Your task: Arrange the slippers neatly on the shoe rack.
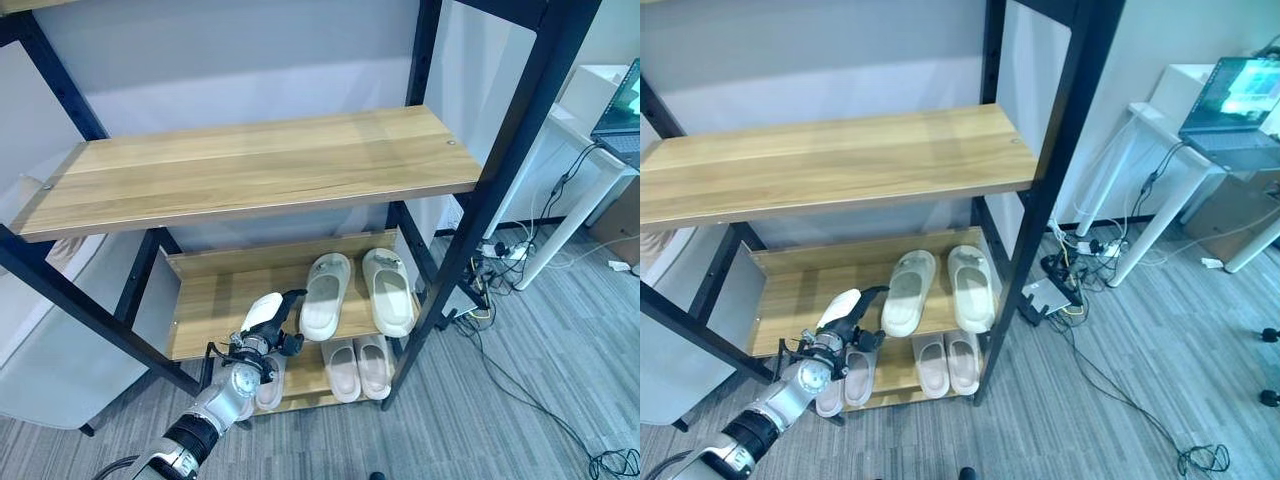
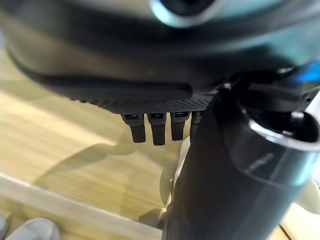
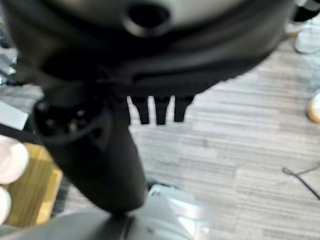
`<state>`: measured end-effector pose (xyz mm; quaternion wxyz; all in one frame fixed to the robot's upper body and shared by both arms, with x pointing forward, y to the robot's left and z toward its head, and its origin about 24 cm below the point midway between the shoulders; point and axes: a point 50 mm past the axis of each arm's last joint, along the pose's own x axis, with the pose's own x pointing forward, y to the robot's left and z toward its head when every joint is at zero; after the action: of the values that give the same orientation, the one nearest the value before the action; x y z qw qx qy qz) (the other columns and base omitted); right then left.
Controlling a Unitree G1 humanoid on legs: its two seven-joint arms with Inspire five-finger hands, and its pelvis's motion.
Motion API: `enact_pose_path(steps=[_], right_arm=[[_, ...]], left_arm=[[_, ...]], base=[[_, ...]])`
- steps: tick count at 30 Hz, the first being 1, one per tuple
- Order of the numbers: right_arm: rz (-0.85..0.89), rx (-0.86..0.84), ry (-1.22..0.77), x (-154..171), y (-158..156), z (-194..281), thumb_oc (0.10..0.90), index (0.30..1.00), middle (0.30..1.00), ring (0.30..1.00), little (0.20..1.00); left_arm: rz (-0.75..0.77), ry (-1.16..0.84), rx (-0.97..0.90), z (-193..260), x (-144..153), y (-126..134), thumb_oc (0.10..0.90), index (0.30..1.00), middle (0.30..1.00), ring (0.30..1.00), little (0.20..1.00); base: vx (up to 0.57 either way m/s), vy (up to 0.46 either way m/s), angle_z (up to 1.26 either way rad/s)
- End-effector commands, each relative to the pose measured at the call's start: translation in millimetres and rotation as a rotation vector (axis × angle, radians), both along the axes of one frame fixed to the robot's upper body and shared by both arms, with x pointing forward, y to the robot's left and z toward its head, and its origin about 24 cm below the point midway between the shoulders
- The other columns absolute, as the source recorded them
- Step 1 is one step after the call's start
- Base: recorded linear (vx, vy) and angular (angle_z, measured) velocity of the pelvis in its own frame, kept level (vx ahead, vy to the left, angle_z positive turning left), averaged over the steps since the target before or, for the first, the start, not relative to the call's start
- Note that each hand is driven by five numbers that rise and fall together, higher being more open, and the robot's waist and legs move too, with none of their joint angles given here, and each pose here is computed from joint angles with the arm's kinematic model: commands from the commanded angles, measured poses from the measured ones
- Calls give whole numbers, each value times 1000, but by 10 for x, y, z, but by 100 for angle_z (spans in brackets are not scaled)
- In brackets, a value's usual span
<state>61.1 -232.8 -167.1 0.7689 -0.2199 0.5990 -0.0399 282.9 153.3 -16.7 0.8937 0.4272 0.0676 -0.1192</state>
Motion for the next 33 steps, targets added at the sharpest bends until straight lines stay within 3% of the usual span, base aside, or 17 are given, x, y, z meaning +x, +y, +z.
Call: enact_pose_path(steps=[1,15,23,33], right_arm=[[19,31,20,-6,98,-28,800,900,900,900,900],[20,4,19,-4,31,-13,800,900,900,900,900],[24,-7,10,4,23,-9,800,900,900,900,900],[7,-10,3,-4,9,-6,800,900,900,900,900]], left_arm=[[-19,-133,-132,404,364,-170,800,900,900,900,900],[-205,-185,-252,692,381,-549,800,900,900,900,900],[-238,-197,-280,723,367,-692,800,900,900,900,900],[-239,-235,-159,706,406,-651,800,900,900,900,900]], base=[[0,0,0],[-1,-1,-2],[1,-7,-4],[0,0,0]])
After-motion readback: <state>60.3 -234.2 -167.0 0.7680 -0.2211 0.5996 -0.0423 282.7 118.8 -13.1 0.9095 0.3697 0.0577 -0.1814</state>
